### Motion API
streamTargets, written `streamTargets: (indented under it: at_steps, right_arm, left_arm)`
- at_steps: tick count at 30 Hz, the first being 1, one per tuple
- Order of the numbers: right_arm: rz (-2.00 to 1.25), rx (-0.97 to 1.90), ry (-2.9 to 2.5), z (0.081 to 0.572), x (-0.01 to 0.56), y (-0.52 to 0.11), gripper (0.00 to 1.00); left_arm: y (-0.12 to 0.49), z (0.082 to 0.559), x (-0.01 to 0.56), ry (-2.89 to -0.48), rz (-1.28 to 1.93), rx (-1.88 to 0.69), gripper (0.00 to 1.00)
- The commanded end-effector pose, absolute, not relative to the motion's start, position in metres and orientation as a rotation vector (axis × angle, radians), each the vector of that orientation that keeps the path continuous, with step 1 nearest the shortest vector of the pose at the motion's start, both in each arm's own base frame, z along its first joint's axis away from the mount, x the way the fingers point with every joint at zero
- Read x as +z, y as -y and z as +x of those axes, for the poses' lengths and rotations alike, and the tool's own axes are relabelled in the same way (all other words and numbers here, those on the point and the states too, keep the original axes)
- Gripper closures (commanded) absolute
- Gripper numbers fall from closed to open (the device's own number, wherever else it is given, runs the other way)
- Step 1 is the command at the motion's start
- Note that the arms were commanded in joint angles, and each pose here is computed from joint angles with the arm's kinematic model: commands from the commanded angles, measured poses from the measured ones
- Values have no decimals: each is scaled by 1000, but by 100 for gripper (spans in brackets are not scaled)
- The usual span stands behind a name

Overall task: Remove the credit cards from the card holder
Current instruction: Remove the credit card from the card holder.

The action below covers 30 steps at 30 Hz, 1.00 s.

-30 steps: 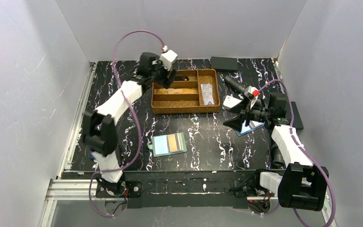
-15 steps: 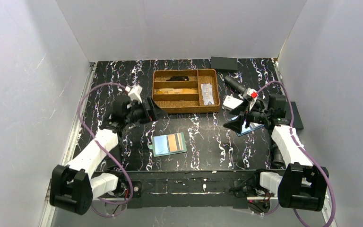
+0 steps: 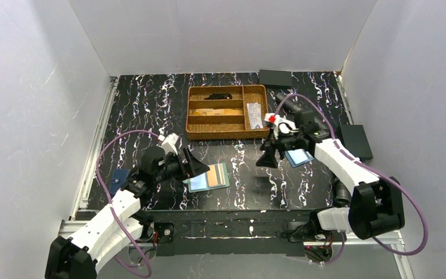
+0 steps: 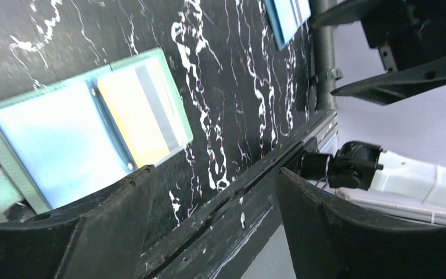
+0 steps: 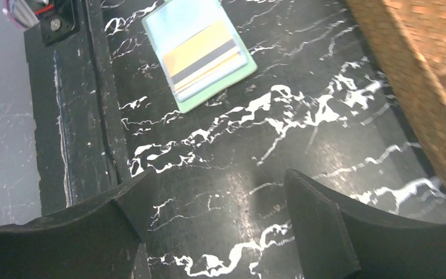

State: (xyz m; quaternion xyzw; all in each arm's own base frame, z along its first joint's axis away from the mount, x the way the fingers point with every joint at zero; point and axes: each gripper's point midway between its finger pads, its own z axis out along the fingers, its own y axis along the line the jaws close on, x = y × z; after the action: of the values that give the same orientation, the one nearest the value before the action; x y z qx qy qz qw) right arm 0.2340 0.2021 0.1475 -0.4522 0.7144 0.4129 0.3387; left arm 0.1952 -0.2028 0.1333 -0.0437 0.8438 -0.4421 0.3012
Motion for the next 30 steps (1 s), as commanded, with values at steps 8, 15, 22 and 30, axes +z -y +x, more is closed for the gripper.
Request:
streamTargets:
  at_steps: [8, 15, 22, 30]
  right_arm:
    - [-1201, 1049, -2081, 239, 139, -276, 45]
    - [-922, 1084, -2159, 257, 128, -291, 78]
    - [-802, 1069, -2265, 263, 111, -308, 79]
    - [-871, 1157, -2241, 250, 109, -314, 74]
  left_arm:
    - [209, 184, 94, -2317, -147, -1035, 30]
    - [210, 186, 80, -2351, -158, -930, 30]
    - [214, 192, 73, -2362, -151, -804, 24]
    - [220, 194, 67, -2421, -143, -672, 24]
